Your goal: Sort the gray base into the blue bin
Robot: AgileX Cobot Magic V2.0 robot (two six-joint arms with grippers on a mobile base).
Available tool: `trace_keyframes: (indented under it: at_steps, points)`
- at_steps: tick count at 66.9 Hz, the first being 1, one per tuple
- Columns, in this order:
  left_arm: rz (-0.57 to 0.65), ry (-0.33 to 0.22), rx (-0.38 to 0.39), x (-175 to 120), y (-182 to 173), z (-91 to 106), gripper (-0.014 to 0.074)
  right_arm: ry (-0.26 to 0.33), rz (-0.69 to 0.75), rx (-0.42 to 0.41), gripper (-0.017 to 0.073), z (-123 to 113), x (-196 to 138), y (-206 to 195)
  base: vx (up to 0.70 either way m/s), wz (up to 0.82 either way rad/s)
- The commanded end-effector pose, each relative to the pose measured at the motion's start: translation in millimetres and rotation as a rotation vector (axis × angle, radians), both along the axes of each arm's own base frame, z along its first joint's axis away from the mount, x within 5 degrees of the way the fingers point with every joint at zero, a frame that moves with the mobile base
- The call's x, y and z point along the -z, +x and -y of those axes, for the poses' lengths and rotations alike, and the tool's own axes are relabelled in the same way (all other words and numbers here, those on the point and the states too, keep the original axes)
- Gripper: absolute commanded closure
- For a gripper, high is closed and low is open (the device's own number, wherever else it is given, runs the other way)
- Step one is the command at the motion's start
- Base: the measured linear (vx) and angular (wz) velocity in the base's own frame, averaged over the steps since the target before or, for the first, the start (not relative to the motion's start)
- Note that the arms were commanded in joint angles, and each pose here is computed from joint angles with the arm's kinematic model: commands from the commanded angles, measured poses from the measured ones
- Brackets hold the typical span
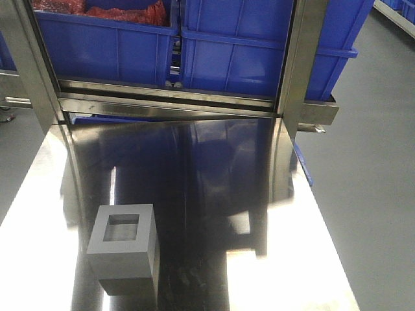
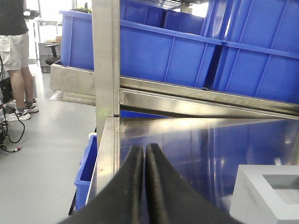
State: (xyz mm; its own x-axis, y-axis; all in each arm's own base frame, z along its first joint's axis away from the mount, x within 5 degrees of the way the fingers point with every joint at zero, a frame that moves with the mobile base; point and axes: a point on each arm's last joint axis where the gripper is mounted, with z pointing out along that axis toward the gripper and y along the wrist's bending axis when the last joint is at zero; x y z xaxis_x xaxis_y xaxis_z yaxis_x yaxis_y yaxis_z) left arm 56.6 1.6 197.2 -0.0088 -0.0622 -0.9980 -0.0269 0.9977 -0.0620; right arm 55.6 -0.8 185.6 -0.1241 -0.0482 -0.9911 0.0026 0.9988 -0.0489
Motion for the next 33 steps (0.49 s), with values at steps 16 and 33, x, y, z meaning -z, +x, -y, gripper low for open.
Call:
trace_keyframes:
  at_steps: [16,33]
  points:
    - [0.098,0.003,0.008,-11.2,-2.0,0.6,0.0601,-0.016,0.073,0.002,0.0564,0.1,-5.0,0.3,0.00,0.00]
    - [0.098,0.003,0.008,-11.2,-2.0,0.6,0.0601,-0.016,0.073,0.002,0.0564,0.1,-5.0,0.3,0.00,0.00]
